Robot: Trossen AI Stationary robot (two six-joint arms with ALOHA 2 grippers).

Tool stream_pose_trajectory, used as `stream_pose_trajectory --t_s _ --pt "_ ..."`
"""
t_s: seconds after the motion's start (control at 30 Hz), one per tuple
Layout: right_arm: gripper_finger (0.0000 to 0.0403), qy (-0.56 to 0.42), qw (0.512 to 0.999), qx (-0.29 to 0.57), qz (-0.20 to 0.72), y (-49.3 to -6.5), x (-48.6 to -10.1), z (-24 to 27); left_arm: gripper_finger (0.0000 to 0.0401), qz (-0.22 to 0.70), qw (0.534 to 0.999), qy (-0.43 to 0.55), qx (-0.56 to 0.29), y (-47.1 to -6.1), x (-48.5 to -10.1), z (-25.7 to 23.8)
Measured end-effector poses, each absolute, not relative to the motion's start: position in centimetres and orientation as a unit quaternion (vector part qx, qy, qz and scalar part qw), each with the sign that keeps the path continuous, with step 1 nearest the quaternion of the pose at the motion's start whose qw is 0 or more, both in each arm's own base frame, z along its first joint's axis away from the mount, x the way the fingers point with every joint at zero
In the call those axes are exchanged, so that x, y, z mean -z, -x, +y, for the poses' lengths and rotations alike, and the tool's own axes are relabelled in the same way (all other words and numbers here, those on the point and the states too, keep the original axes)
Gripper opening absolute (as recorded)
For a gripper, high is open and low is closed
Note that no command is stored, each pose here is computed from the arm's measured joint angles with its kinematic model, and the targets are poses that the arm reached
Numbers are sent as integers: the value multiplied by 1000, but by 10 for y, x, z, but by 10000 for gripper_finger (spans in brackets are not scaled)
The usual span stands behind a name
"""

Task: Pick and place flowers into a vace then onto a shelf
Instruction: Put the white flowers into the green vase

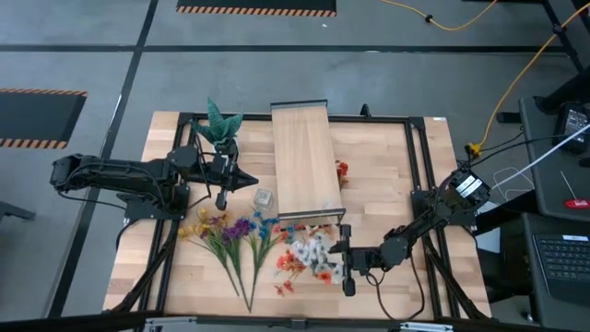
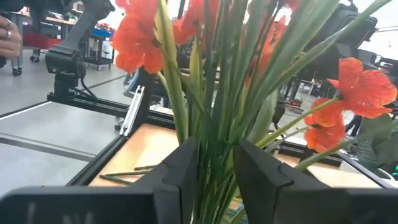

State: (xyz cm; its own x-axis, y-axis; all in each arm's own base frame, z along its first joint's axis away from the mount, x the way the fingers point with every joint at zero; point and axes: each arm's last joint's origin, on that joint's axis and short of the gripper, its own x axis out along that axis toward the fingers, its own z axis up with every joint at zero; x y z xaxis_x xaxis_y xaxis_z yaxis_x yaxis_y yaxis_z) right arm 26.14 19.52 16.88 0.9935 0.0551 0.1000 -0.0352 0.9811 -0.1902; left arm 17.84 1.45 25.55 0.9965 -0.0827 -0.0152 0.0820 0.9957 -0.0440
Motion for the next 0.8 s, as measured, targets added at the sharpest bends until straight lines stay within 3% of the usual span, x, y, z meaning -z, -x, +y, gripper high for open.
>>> stream_pose_trajectory --t_s 0.3,0.8 --pt "12 91 993 -35 -59 -256 -170 202 3 9 999 21 41 -178 -255 15" --pt "8 35 999 12 -2 -257 -158 199 3 9 999 21 41 -178 -255 15"
